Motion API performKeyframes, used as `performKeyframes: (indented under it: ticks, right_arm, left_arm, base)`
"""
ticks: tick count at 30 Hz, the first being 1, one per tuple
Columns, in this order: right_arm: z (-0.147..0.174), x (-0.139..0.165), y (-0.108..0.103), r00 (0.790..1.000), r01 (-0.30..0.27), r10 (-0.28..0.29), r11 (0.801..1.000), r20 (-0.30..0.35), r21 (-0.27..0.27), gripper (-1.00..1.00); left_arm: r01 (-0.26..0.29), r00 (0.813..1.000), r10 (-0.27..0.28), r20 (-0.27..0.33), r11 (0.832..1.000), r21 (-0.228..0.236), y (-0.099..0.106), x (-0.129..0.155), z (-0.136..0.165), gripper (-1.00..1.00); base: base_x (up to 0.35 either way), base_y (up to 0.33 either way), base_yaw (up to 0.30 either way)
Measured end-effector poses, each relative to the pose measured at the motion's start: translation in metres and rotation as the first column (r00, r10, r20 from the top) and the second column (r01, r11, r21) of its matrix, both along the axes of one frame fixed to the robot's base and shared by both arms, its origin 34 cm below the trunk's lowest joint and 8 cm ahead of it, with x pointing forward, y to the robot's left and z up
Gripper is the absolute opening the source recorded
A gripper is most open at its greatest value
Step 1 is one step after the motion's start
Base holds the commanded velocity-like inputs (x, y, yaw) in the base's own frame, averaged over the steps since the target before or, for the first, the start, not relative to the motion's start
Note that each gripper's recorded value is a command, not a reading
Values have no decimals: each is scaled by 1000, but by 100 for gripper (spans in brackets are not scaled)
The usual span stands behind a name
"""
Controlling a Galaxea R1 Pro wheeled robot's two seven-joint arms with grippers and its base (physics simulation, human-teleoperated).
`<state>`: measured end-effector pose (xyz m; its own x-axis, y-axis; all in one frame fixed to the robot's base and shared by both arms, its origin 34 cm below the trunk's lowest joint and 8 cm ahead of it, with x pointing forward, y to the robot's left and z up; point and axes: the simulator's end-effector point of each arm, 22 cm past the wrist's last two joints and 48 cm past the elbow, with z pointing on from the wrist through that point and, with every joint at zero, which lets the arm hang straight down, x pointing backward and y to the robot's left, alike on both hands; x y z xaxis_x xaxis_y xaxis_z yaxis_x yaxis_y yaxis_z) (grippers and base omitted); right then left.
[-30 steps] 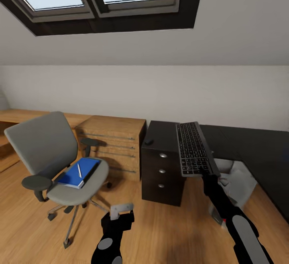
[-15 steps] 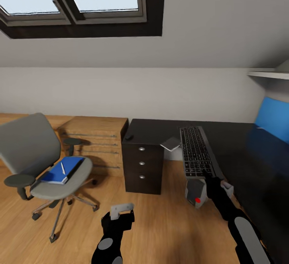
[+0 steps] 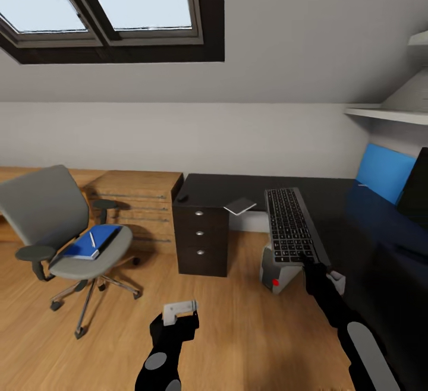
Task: In the bedroom, organize the workspace by keeping the computer under the desk, ensuring the monitor is on the desk, placing the keyboard on the desk next to the monitor, placing the mouse on the desk next to the keyboard, moving the folder from the swivel chair onto the desk next to the mouse, stacking the notebook on top of the folder with the pen on top of the notebook, and positioning the swivel chair next to the desk.
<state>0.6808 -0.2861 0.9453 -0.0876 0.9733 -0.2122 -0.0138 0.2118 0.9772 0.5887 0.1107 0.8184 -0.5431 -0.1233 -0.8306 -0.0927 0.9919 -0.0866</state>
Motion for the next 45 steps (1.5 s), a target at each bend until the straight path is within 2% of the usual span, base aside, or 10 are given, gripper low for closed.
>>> performKeyframes:
  ticks: [3,8,12,15,24,36,45]
  right_arm:
    - [4,0,0,1000,0,0,1000,-1,1,-100]
    - [13,0,-1,1000,2,-2,999,-1,53,-100]
    - [3,-1,0,999,4,-2,998,-35,64,-100]
    - [4,-1,0,999,3,-1,998,-42,65,-100]
    - [-30,-7,1,991,11,0,997,-136,80,-100]
    - [-21,-9,-2,989,16,-4,997,-150,80,-100]
    - [-24,-10,-7,987,35,-23,997,-158,74,-100]
  left_arm:
    - [0,1000,0,0,1000,0,0,0,5,100]
    - [1,1000,-1,0,1000,0,0,0,12,100]
    - [1,1000,-1,0,1000,0,0,-1,18,100]
    - [1,1000,-1,0,1000,0,-1,-1,23,100]
    - [2,1000,-2,-1,1000,0,-1,-2,36,100]
    - [2,1000,-2,-2,1000,2,-1,-3,50,100]
    - [-7,1000,7,3,1000,3,4,-2,52,100]
  base:
    - [-306,-215,0]
    - [-296,-231,0]
    - [-295,-232,0]
    - [-295,-232,0]
    - [-285,-241,0]
    - [-234,-274,0]
    - [-27,-35,0]
